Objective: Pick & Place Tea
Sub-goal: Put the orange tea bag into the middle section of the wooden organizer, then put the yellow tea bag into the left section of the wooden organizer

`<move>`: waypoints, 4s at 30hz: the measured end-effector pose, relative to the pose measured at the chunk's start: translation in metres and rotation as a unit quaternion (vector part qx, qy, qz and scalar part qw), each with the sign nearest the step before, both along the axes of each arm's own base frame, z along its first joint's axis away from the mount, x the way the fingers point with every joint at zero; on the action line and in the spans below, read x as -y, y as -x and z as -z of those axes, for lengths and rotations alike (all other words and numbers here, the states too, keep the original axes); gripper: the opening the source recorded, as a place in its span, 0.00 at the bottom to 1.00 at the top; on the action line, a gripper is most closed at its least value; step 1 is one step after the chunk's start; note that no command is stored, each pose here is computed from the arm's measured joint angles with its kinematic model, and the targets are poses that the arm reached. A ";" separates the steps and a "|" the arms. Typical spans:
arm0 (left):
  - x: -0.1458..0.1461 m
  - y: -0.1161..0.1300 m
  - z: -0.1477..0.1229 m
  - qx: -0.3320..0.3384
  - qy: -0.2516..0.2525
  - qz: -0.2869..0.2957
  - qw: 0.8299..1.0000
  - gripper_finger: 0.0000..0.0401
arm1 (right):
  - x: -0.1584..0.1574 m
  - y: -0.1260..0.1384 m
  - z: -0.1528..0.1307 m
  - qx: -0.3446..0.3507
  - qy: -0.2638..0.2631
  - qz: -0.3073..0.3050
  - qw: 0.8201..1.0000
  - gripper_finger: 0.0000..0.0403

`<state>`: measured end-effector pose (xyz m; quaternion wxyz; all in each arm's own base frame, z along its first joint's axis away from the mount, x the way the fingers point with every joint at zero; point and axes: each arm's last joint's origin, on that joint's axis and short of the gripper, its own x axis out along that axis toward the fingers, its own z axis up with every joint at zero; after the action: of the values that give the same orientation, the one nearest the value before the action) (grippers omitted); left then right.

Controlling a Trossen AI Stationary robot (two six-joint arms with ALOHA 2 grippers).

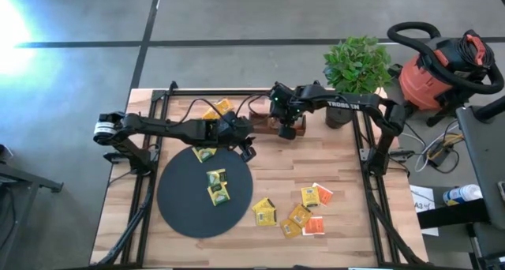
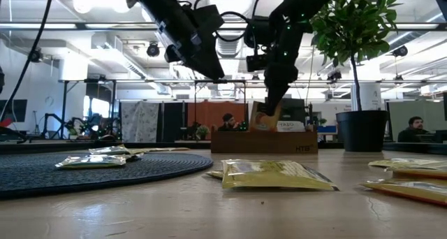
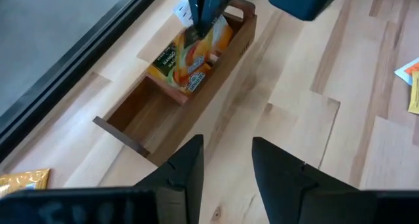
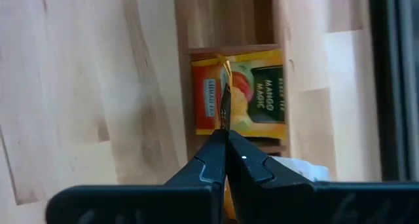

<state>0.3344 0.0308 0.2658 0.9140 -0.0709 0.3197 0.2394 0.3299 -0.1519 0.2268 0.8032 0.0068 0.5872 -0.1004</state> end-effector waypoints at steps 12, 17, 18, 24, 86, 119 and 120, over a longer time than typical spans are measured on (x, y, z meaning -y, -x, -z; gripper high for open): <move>0.005 0.002 0.003 -0.008 0.023 -0.013 1.000 0.31 | 0.007 -0.019 0.024 -0.021 -0.014 -0.022 0.999 0.02; 0.007 0.004 0.004 -0.018 0.024 -0.014 0.999 0.31 | 0.014 -0.031 0.028 -0.022 -0.012 -0.021 0.999 0.02; 0.007 0.004 0.005 -0.020 0.025 -0.015 0.999 0.31 | 0.015 -0.034 0.029 -0.025 -0.012 -0.020 0.999 0.02; 0.007 0.005 0.006 -0.028 0.026 -0.016 0.999 0.31 | 0.021 -0.040 0.030 -0.057 0.025 -0.009 0.998 0.02; 0.012 0.030 0.017 -0.118 0.005 -0.035 0.992 0.31 | -0.065 0.004 -0.028 0.021 -0.078 -0.042 0.996 0.28; 0.080 0.153 0.113 -0.098 0.295 -0.059 0.949 0.31 | -0.152 -0.100 0.047 0.192 -0.332 0.168 0.908 0.25; 0.080 0.152 0.113 -0.090 0.297 -0.056 0.949 0.31 | -0.153 -0.106 0.052 0.185 -0.345 0.181 0.902 0.25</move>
<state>0.1821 -0.0497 0.1525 0.8041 -0.3353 0.4529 0.1895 0.4359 0.0009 0.1748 0.8129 0.4080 0.4145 -0.0316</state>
